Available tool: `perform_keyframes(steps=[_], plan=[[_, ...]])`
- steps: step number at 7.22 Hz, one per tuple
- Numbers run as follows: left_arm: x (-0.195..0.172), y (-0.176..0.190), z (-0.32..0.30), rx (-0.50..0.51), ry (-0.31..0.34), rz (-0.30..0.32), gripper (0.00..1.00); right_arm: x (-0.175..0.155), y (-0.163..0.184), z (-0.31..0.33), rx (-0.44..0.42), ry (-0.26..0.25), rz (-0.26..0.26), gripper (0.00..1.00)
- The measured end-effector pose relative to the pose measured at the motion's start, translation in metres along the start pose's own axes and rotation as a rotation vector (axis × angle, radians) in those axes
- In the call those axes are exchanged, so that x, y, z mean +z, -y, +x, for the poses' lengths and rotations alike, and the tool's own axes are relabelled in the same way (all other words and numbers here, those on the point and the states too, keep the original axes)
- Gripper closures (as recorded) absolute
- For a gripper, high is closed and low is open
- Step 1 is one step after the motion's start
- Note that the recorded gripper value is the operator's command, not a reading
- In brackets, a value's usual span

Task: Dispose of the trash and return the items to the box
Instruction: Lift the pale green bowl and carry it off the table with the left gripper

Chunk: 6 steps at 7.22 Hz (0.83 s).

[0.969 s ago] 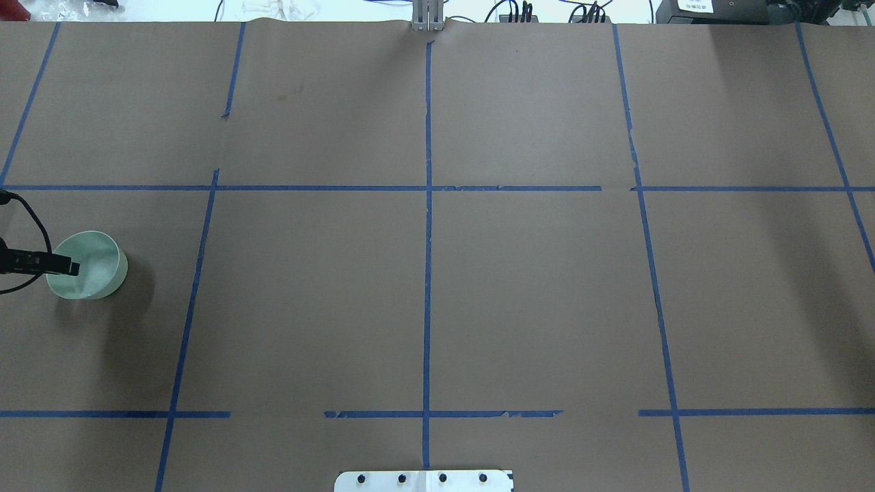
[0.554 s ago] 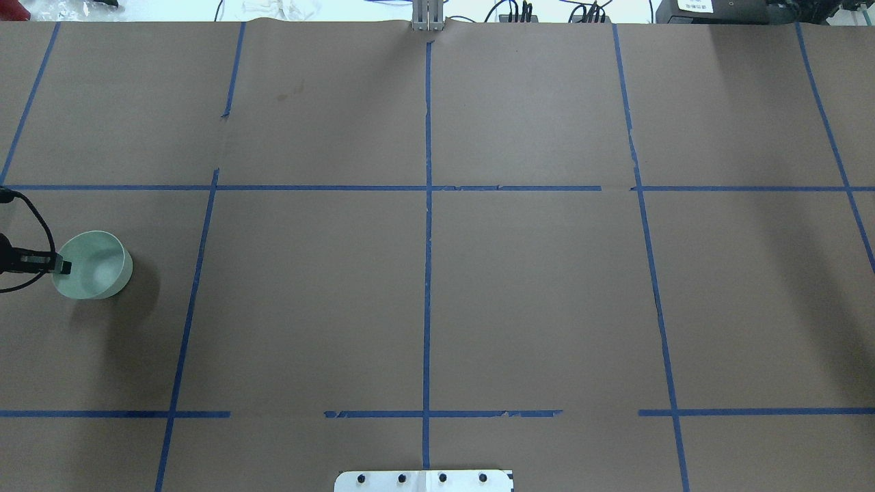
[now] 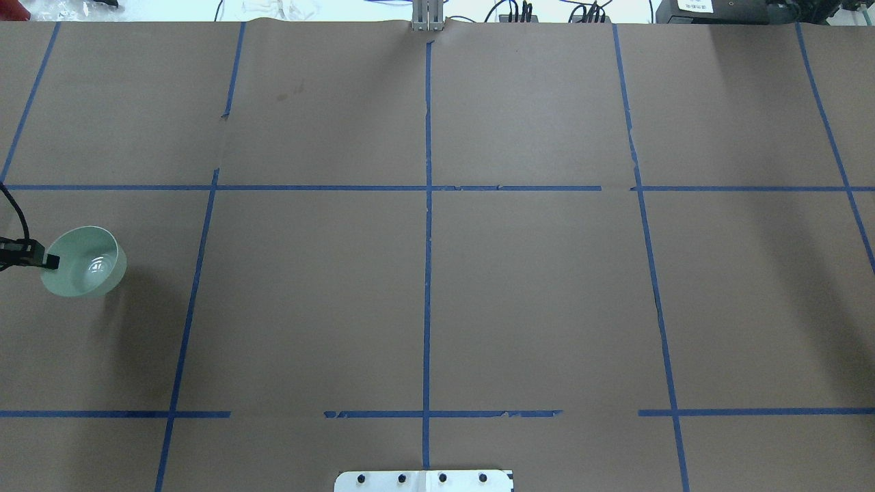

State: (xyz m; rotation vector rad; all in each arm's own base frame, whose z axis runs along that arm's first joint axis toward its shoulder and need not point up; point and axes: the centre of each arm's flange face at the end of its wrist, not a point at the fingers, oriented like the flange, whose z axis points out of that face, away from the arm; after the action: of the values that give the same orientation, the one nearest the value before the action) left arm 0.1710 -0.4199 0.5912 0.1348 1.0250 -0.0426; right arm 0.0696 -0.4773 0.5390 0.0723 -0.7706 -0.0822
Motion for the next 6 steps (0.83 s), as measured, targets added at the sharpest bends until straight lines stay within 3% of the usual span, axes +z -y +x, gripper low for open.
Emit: perform_keyframes(steps=[3, 6], plan=[[-0.046, 0.027, -0.020, 0.017, 0.013, 0.035, 1.00, 0.013, -0.002, -0.005, -0.014, -0.001, -0.027, 0.00], [-0.129, 0.094, -0.056, 0.077, 0.144, 0.073, 1.00, 0.020, -0.004, -0.008, -0.016, 0.003, -0.042, 0.00]])
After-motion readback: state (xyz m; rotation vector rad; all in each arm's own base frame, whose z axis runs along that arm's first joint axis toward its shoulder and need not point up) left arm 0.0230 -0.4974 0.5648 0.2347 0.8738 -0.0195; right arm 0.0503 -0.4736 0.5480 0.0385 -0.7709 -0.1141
